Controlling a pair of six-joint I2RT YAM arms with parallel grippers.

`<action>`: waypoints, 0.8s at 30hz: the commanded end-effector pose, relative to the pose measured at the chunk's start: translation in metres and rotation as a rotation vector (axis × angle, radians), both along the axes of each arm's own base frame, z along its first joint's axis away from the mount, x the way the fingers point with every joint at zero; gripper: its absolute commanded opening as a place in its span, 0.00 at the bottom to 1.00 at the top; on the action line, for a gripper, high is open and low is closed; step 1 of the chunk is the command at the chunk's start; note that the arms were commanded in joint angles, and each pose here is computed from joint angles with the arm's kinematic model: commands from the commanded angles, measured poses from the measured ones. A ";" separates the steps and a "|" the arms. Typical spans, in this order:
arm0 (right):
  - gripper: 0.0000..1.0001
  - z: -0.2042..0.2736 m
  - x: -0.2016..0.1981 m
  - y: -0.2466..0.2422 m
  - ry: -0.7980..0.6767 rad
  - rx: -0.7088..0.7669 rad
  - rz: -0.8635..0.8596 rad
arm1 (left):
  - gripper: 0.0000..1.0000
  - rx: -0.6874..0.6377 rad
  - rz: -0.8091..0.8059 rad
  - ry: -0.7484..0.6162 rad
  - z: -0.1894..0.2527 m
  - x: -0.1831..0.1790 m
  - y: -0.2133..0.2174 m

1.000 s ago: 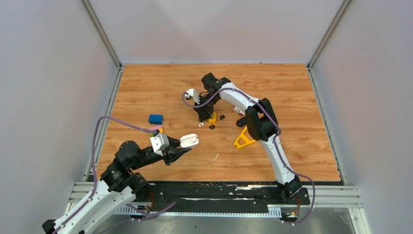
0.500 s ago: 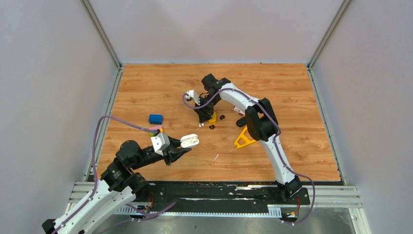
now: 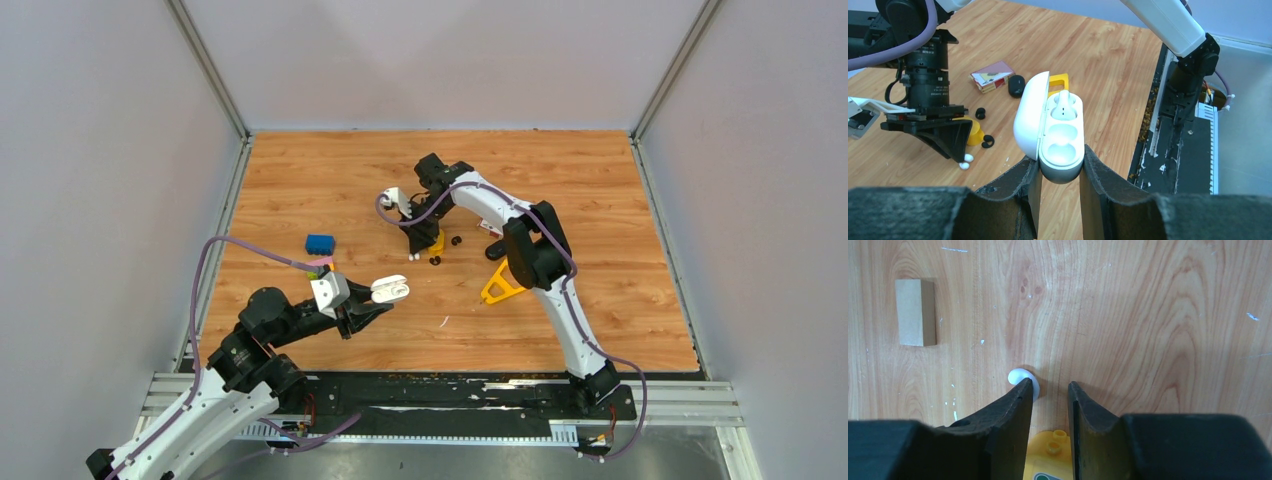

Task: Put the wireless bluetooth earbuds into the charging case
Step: Pick up the earbud from the center of the board.

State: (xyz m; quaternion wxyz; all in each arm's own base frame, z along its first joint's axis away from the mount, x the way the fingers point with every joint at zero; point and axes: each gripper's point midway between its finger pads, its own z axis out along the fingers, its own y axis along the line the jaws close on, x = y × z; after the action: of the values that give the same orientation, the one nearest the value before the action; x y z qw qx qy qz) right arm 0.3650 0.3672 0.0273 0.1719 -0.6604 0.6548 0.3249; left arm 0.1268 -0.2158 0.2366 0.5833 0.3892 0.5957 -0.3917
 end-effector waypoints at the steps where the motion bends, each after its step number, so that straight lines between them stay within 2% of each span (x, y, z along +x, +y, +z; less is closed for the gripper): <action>1: 0.32 0.011 -0.015 -0.008 0.019 -0.023 0.032 | 0.00 -0.030 -0.008 -0.041 0.018 -0.001 -0.001; 17: 0.31 0.018 -0.026 -0.013 0.079 -0.047 0.013 | 0.00 -0.029 -0.003 -0.041 0.017 0.000 0.000; 24: 0.12 0.022 -0.033 -0.014 0.117 -0.044 0.014 | 0.00 -0.032 -0.003 -0.044 0.018 -0.001 0.000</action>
State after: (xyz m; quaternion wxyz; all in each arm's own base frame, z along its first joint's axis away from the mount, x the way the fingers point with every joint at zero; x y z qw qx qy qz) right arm 0.3485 0.3588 0.0286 0.1371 -0.6514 0.6649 0.3388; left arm 0.1269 -0.2157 0.2363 0.5829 0.3893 0.5963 -0.3914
